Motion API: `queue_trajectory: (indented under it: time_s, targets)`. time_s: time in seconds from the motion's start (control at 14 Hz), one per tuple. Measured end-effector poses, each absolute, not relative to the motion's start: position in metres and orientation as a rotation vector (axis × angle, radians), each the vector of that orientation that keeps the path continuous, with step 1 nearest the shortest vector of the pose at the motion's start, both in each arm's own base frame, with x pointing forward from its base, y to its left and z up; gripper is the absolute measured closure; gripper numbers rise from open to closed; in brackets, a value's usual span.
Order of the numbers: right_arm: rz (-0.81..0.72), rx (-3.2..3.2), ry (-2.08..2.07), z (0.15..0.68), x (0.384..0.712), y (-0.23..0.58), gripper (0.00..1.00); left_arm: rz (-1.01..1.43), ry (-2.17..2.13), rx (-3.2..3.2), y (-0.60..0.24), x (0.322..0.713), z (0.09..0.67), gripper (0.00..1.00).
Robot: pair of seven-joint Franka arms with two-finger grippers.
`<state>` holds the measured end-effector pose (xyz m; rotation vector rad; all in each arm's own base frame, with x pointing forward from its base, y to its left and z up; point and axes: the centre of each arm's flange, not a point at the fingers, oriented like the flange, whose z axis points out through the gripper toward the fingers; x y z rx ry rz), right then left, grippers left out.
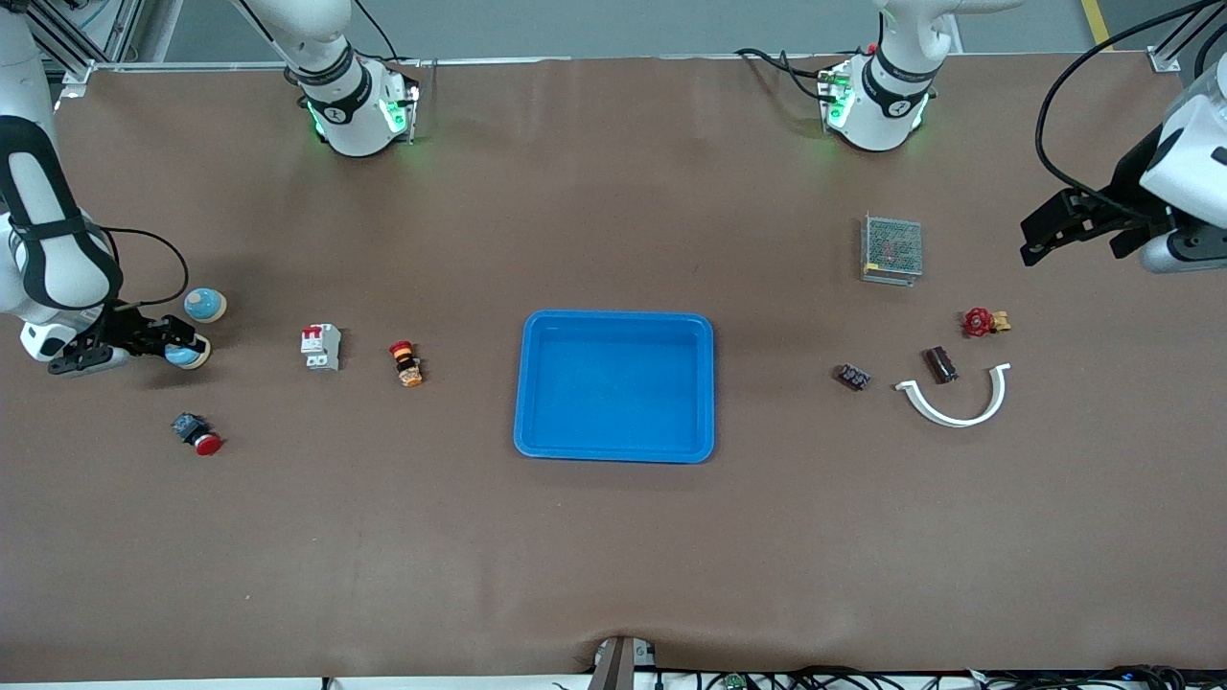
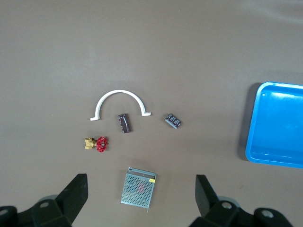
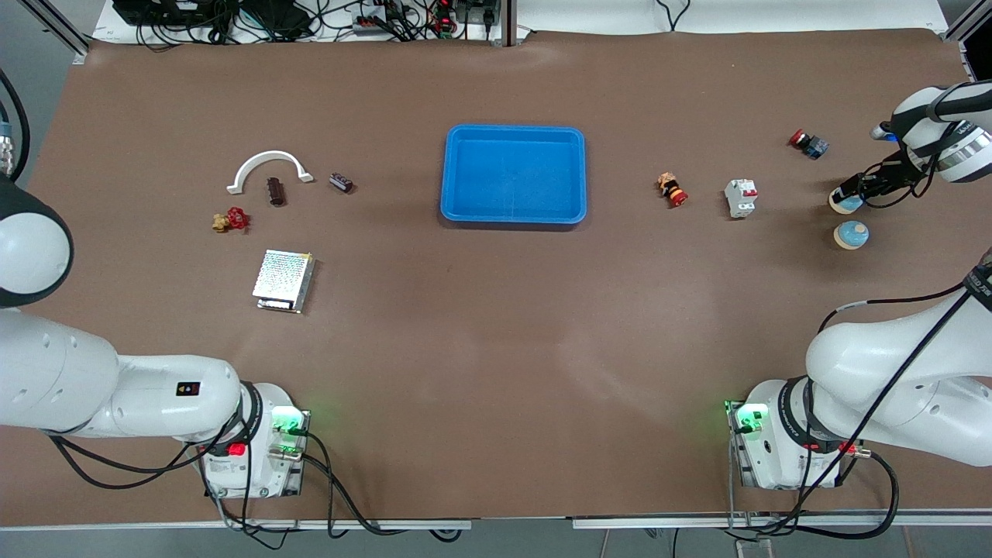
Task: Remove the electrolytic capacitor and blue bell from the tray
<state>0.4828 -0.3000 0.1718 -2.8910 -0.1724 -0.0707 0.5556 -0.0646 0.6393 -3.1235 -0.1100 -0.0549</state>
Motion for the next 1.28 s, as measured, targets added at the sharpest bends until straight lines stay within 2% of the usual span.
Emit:
queue_trajectory:
  time_s: [0.29,0.71,1.28]
  targets:
    - [-0.043,-2.867,-0.158,0.171,0.484,-0.298,0.01,-0.048,-0.11,-3.124,-0.065,0.56,0.633,0.0]
    - [0.201,-2.798,-0.12,0.231,0.524,-0.302,0.0,-0.051,-0.111,-3.125,-0.064,0.56,0.634,0.0]
    - [0.234,-2.853,-0.021,0.298,0.597,-0.221,0.0,-0.056,-0.111,-3.124,-0.064,0.558,0.638,0.0]
